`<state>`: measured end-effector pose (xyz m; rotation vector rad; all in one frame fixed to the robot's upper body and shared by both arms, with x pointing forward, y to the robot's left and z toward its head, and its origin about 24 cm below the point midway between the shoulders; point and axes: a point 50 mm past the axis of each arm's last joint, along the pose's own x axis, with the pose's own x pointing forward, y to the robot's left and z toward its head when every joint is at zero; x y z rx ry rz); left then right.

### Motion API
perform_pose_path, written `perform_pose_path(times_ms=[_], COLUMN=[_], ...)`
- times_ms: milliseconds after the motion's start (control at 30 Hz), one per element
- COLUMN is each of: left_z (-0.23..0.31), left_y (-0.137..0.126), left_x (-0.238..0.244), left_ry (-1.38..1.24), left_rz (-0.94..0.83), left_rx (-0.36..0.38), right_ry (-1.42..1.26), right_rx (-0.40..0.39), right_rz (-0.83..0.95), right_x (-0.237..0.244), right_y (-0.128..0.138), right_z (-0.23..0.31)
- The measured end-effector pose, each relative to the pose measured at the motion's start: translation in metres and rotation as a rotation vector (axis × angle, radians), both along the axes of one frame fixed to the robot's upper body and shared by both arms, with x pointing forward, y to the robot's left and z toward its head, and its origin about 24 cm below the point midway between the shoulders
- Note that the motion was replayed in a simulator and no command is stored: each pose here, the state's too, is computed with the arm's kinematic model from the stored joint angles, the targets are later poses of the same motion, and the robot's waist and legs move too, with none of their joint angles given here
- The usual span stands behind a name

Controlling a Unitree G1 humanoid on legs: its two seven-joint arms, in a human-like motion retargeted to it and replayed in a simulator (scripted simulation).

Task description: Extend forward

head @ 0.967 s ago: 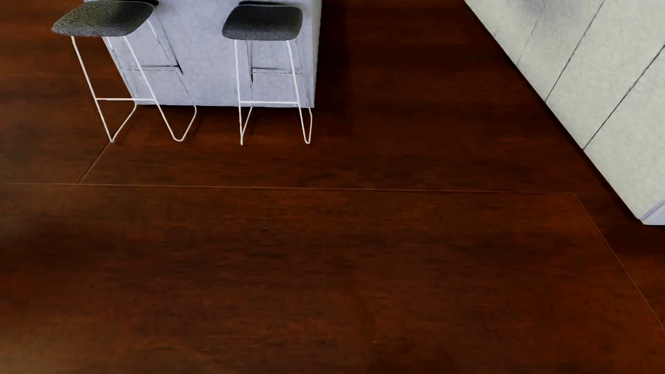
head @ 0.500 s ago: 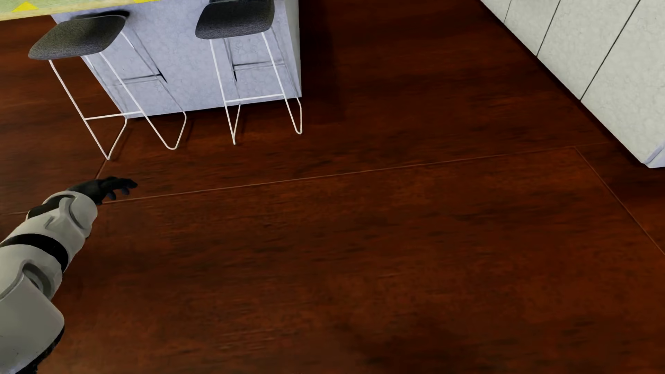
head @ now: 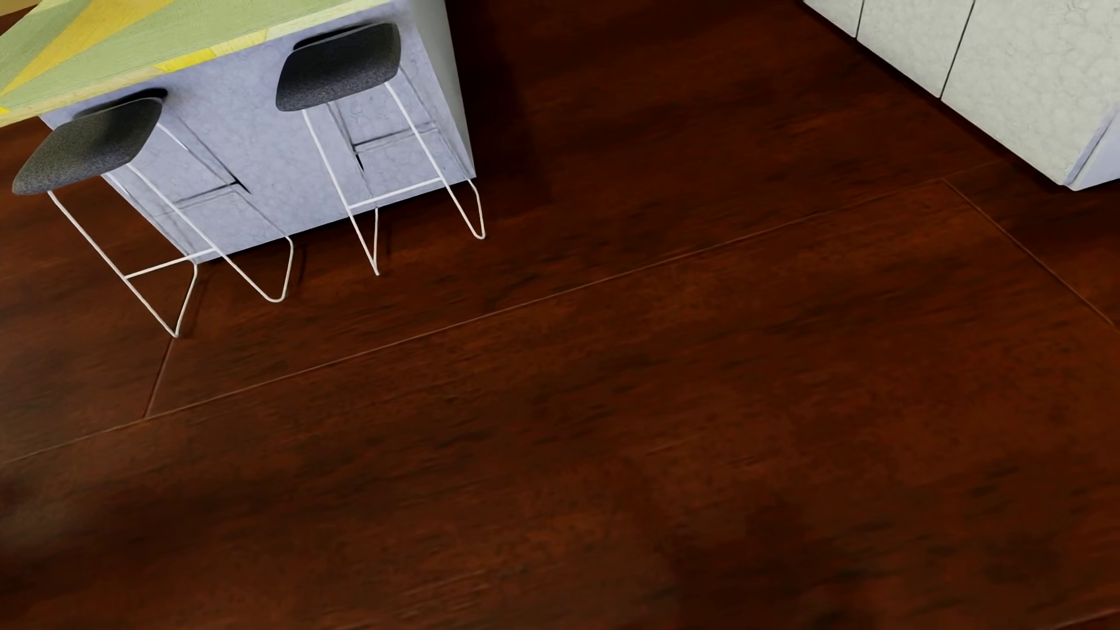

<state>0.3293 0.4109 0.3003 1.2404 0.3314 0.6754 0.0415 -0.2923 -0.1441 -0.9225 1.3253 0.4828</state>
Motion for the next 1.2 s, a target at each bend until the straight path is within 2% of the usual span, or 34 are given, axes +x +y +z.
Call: perform_pose_path(times_ms=[1200], left_z=[0.004], left_y=[0.003], left_x=[-0.003], left_ry=[-0.01], left_rz=[0.007], left_rx=[0.003], right_ry=[0.022], right_rx=[-0.006], right_rz=[0.014], right_x=[-0.006], right_y=[-0.002], right_z=[0.0])
